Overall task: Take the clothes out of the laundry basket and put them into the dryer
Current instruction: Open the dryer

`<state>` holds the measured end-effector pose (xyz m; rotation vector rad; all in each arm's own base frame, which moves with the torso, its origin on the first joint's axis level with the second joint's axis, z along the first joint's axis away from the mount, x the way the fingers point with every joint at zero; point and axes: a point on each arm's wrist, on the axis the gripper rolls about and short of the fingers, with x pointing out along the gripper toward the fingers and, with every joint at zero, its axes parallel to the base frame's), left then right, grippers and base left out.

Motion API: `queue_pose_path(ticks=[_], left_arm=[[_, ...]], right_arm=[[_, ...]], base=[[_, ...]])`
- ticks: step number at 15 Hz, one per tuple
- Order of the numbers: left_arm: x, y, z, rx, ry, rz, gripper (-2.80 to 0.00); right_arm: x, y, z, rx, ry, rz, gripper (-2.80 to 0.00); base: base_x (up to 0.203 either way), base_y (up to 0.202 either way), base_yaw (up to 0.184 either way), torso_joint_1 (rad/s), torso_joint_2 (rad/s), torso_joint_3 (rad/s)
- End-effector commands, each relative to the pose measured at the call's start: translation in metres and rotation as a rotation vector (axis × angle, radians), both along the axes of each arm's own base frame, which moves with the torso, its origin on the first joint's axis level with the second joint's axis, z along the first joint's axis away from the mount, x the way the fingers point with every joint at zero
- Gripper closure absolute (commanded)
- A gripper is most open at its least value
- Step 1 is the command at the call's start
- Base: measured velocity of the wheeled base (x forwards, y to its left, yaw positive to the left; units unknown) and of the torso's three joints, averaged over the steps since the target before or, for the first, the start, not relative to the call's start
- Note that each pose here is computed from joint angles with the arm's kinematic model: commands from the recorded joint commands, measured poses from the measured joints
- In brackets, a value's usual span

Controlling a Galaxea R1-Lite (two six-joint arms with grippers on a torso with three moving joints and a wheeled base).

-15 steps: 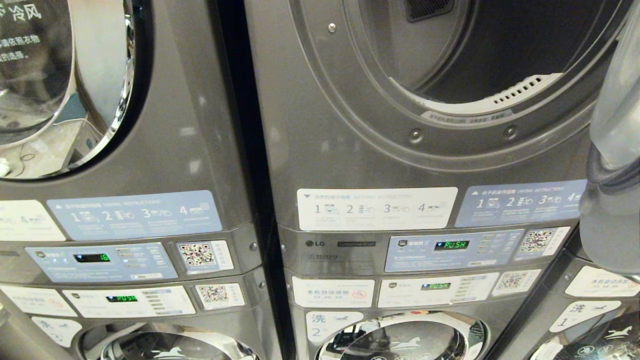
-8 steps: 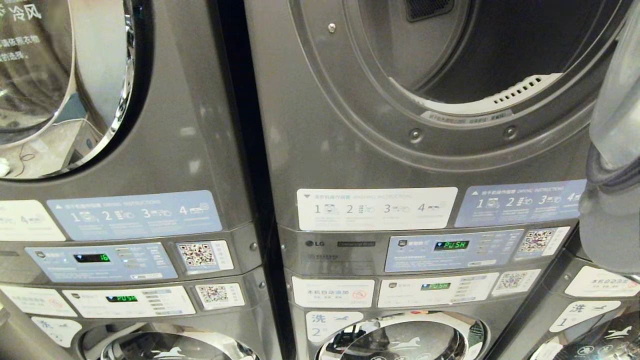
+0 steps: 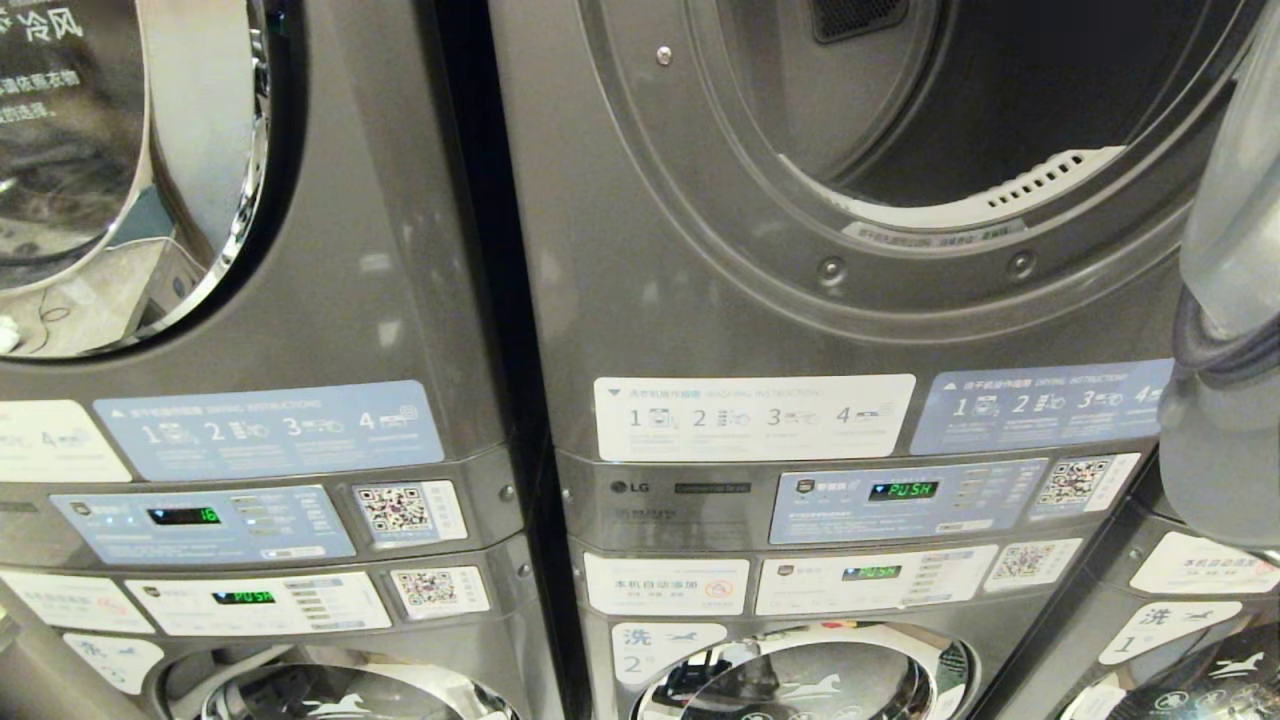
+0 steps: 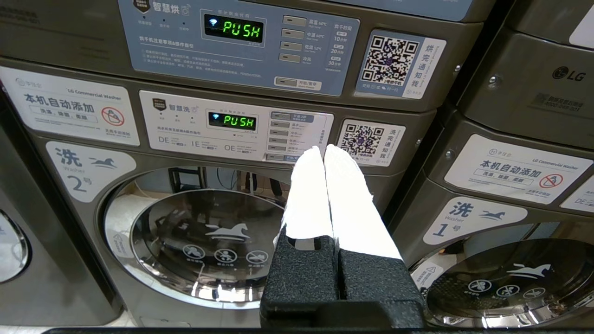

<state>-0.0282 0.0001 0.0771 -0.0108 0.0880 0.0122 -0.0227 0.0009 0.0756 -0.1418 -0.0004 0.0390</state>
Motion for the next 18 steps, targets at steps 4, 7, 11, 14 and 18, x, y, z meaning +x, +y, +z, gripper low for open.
queue_pose_path(ticks=[4, 7, 11, 14, 18], left_arm=[[0.0000, 0.0000, -0.0001, -0.001, 0.001, 0.001, 0.00], [0.0000, 0.0000, -0.0001, -0.001, 0.001, 0.001, 0.00], [0.0000, 0.0000, -0.0001, 0.000, 0.001, 0.001, 0.00], [0.0000, 0.0000, -0.0001, 0.000, 0.001, 0.002, 0.00], [0.0001, 0.0000, -0.0003, -0.003, 0.002, 0.002, 0.00]], right_arm=[[0.0000, -0.0001, -0.0004, 0.036, 0.004, -0.004, 0.00], [-0.0001, -0.0004, -0.0005, 0.056, 0.004, -0.018, 0.00], [0.0000, -0.0005, -0.0002, 0.092, 0.003, -0.021, 0.00], [-0.0001, -0.0005, 0.0002, 0.100, 0.002, -0.021, 0.00], [-0.0001, -0.0005, 0.0002, 0.100, 0.002, -0.021, 0.00]], base=[[0.000, 0.000, 0.000, 0.000, 0.00, 0.000], [0.000, 0.000, 0.000, 0.000, 0.00, 0.000], [0.002, -0.013, 0.002, -0.001, 0.00, -0.001], [0.002, -0.149, 0.002, 0.005, 0.00, 0.005], [0.000, -0.197, 0.000, 0.001, 0.00, 0.003]])
